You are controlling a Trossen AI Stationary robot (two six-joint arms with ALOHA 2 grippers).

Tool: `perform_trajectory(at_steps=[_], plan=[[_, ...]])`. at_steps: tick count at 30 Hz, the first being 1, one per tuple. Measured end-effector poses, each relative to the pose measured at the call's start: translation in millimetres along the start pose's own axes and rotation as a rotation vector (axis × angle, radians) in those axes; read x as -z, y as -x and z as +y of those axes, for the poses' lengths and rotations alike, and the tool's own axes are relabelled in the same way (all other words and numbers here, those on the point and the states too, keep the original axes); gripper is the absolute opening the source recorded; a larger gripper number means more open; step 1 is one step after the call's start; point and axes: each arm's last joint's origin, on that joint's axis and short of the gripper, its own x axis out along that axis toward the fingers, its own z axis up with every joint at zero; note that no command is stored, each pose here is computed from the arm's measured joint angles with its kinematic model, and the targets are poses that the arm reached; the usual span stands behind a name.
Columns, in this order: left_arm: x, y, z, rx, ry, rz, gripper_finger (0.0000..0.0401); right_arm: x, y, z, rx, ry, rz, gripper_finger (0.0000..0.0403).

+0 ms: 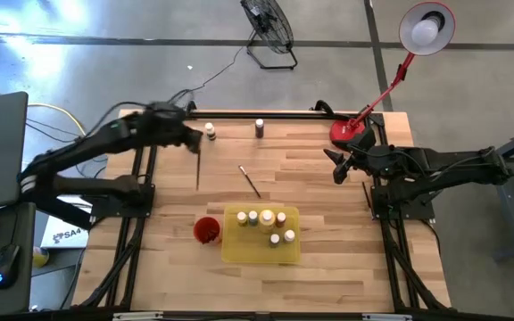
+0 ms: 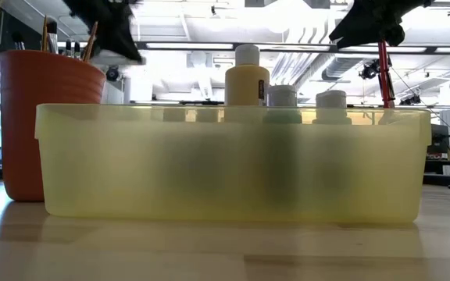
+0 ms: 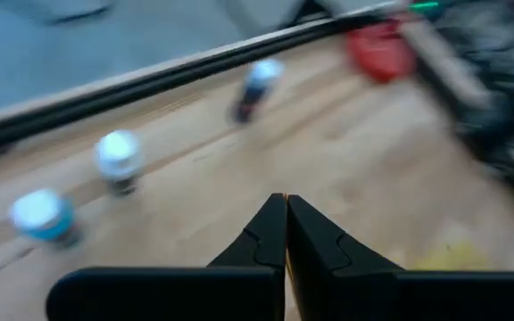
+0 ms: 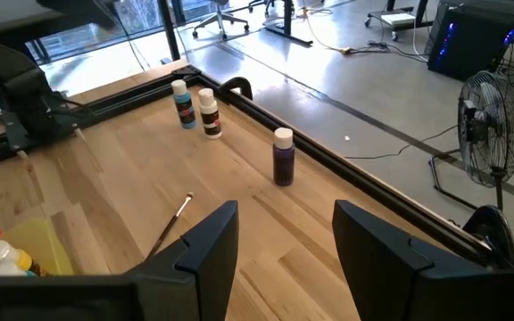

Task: Pick & Place Paint Supplies
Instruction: Put the golden paintbrush into the orange cup

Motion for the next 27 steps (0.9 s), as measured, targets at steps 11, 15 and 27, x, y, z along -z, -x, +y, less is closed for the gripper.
perform_trajectory(at_steps=[11, 15, 27], plan=[[6, 95, -1, 0.517, -0.217, -0.240, 0.0000, 0, 0, 0, -0.002, -0.007, -0.004, 0.0174], [14, 107, -3, 0.596, -0.340, -0.274, 0.0000, -3, 0, 1, -0.013, -0.063, -0.030, 0.0174], [62, 88, -3, 0.827, -0.527, -0.197, 0.0000, -14, -8, 11, -0.019, -0.160, -0.135, 0.0174]])
